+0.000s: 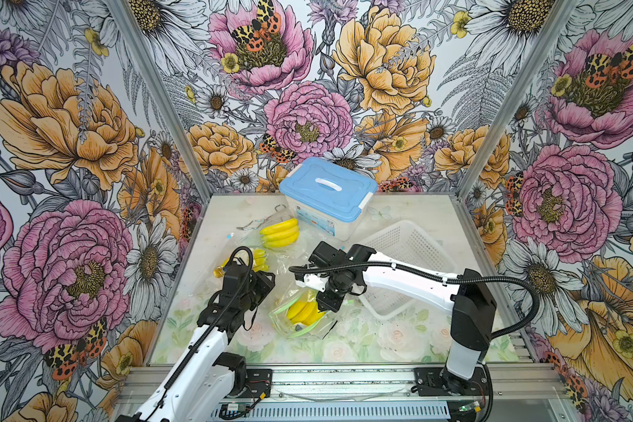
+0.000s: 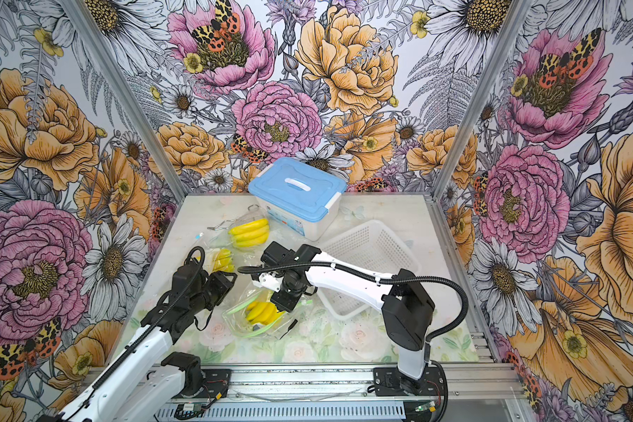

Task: Open the zip-top bag and take out the banana
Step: Pick up the banana from the zipper food storage bag.

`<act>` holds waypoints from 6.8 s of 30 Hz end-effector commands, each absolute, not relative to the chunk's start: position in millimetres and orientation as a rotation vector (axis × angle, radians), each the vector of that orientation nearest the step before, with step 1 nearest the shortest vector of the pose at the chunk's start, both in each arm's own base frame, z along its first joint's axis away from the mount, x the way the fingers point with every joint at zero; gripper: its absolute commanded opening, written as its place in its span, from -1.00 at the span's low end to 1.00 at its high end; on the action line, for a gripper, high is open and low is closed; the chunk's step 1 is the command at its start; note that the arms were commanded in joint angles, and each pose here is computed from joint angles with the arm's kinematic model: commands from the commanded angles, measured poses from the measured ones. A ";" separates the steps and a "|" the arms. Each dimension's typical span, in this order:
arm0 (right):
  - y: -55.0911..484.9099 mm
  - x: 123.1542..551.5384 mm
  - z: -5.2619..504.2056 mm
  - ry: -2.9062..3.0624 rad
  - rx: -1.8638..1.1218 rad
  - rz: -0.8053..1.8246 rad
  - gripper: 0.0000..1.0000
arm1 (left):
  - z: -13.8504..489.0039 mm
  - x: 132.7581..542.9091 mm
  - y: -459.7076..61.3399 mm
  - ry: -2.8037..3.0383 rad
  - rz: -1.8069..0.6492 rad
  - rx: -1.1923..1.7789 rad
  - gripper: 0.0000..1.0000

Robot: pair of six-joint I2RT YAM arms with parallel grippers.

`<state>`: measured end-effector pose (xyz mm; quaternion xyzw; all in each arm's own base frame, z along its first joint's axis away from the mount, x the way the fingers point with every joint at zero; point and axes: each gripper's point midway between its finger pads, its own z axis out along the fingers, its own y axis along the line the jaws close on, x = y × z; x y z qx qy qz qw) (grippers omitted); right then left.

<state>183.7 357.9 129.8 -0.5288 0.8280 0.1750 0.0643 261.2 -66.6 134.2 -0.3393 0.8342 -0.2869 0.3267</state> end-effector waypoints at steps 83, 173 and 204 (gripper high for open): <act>357.3 220.2 164.9 2.404 -1.423 0.446 -1.00 | 182.6 227.1 -182.9 2.329 -0.945 -0.083 0.39; 299.0 276.6 279.4 2.040 -0.981 0.244 -1.00 | 135.0 256.9 -143.5 2.590 -0.592 -0.387 -1.00; 275.7 294.7 304.7 1.999 -0.730 0.262 -1.00 | 193.4 262.6 -181.2 2.570 -0.445 -0.098 -1.00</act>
